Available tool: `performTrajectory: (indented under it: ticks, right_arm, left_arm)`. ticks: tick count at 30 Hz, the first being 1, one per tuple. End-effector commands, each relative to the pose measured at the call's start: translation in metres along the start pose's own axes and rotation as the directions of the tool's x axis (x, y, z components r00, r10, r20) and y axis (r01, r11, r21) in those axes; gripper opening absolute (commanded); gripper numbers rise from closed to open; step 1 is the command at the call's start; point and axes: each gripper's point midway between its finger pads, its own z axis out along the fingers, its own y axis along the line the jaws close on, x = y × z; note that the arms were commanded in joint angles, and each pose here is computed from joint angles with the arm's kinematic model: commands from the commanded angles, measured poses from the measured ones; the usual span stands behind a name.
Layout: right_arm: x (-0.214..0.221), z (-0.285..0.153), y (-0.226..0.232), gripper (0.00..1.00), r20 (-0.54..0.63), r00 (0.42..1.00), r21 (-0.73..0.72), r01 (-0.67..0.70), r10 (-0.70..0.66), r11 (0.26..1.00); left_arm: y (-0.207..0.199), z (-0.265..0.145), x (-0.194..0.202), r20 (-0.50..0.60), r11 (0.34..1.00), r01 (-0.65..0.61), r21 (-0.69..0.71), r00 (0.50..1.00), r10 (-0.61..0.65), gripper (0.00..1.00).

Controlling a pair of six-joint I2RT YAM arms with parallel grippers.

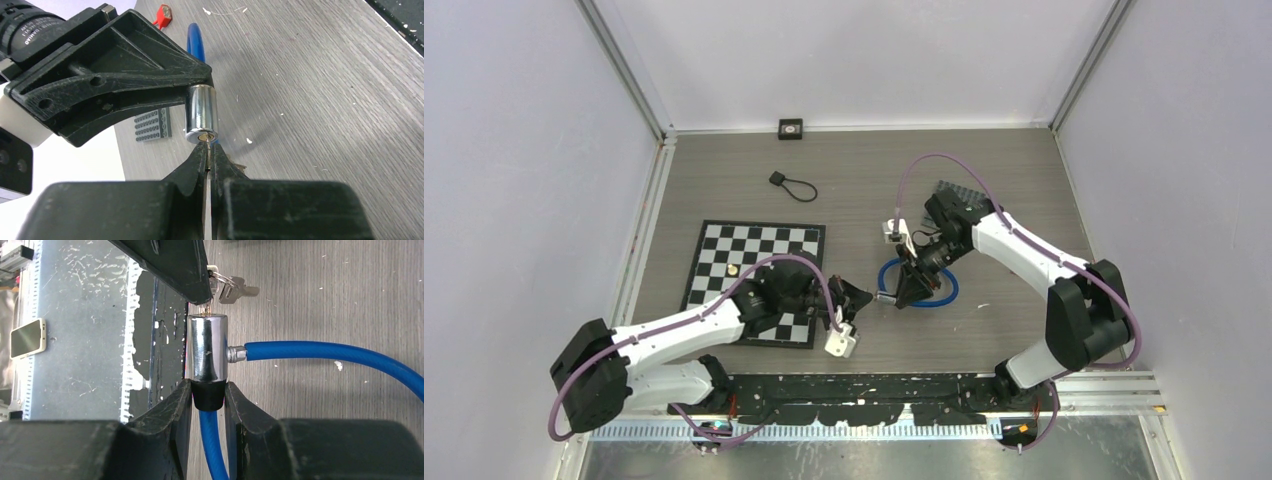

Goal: Unlock with the key

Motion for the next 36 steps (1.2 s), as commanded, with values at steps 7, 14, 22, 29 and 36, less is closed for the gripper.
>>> performTrajectory:
  ticks: [7, 14, 22, 29, 36]
  right_arm:
    - [-0.061, 0.000, 0.033, 0.00, 0.196, 0.957, -0.078, 0.233, -0.214, 0.969]
    - [-0.057, 0.001, 0.045, 0.01, 0.188, 0.955, -0.142, 0.259, -0.231, 0.955]
    - [-0.048, -0.001, 0.042, 0.01, 0.144, 0.959, -0.106, 0.261, -0.245, 0.959]
    - [-0.040, -0.007, 0.030, 0.00, 0.097, 0.959, -0.002, 0.268, -0.266, 0.964]
    - [-0.029, -0.010, 0.021, 0.01, 0.036, 0.957, 0.063, 0.285, -0.288, 0.956]
  left_arm:
    - [0.011, 0.017, -0.030, 0.184, 0.997, 0.020, -0.075, 0.983, -0.006, 0.00]
    - [0.020, 0.021, -0.025, 0.187, 0.986, 0.002, -0.169, 0.982, 0.031, 0.00]
    - [0.012, 0.016, -0.014, 0.116, 0.989, -0.007, -0.147, 0.993, 0.024, 0.08]
    - [0.001, 0.004, -0.001, 0.034, 0.992, 0.014, -0.124, 0.999, -0.010, 0.42]
    - [0.017, -0.019, 0.006, -0.005, 0.974, 0.112, -0.199, 0.993, -0.115, 0.73]
